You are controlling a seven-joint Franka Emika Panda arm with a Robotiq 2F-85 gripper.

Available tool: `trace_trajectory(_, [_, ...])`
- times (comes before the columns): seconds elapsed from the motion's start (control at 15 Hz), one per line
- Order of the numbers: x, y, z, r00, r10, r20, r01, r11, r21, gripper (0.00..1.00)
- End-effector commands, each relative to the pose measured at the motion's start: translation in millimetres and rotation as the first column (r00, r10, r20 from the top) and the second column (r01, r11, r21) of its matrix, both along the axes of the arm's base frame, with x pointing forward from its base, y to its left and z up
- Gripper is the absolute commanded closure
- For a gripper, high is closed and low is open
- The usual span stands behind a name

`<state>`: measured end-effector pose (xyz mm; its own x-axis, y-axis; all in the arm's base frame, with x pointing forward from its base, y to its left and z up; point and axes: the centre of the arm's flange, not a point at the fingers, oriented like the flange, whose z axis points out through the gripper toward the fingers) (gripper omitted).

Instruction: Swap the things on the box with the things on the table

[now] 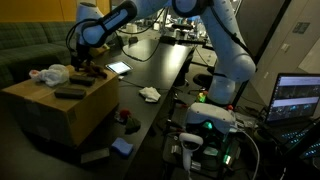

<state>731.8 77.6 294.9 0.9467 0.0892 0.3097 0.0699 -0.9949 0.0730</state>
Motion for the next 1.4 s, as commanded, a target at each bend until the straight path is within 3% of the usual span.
trace_trajectory(0.0, [-6, 0, -10, 1.000, 0.027, -0.015, -0.027, 0.999, 0.037, 0.00])
trace_trajectory(0.47, [-6, -1, -36, 0.995, 0.069, -0.071, -0.063, 0.994, 0.085, 0.00])
trace_trajectory(1.33, [-2, -17, -61, 0.981, 0.154, -0.119, -0.144, 0.985, 0.091, 0.00])
